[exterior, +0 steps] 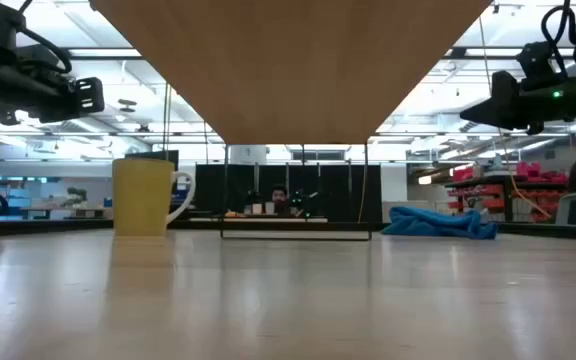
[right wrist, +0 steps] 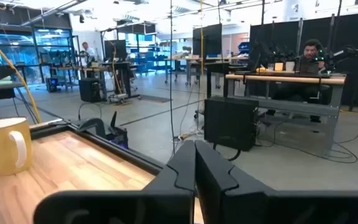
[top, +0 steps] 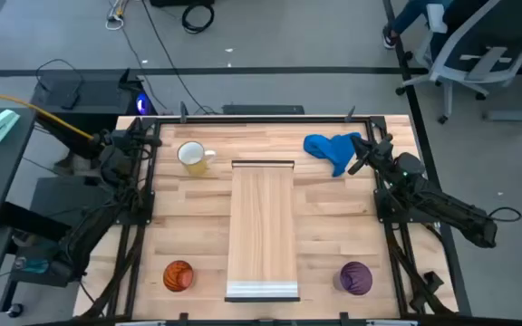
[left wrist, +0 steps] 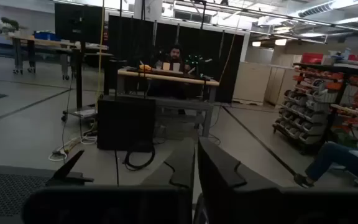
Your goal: Stack small to large cups/mugs on shelf
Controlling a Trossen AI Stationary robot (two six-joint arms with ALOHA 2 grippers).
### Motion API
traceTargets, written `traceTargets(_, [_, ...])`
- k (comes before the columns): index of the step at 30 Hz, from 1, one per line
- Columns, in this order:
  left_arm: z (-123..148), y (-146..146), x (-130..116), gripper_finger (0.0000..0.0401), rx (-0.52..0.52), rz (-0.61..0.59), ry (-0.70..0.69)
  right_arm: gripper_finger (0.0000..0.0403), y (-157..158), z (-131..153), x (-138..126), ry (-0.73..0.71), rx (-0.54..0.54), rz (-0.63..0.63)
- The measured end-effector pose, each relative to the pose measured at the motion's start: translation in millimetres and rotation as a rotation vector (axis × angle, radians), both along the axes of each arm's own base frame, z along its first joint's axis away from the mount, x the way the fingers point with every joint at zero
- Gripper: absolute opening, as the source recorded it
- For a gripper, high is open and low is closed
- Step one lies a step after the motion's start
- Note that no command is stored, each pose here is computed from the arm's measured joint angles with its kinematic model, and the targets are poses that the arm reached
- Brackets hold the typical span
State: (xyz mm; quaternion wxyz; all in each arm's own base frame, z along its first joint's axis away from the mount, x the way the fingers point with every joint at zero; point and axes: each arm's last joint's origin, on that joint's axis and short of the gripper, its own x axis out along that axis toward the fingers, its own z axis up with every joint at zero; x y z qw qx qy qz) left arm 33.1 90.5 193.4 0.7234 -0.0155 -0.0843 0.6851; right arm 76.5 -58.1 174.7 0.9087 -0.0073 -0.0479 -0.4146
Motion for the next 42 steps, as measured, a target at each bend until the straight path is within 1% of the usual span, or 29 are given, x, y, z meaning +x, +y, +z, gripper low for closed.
traceTargets(7, [0.0,0.0,0.0,0.0036,0.0,0.0,0.0,0.001,0.0,0.0,0.0,0.0,0.0,0.0])
traceTargets(17, [0.0,0.0,0.0,0.0025,0.0,0.0,0.0,0.001,0.0,0.0,0.0,0.001,0.0,0.0])
traceTargets(26, [0.0,0.0,0.0,0.0036,0.0,0.0,0.001,0.001,0.0,0.0,0.0,0.001,0.0,0.0])
traceTargets(36, [0.0,0.0,0.0,0.0025,0.0,0.0,0.0,0.001,0.0,0.0,0.0,0.0,0.0,0.0])
traceTargets(42, [0.0,0.0,0.0,0.0031,0.0,0.0,0.001,0.001,0.0,0.1,0.0,0.0,0.0,0.0])
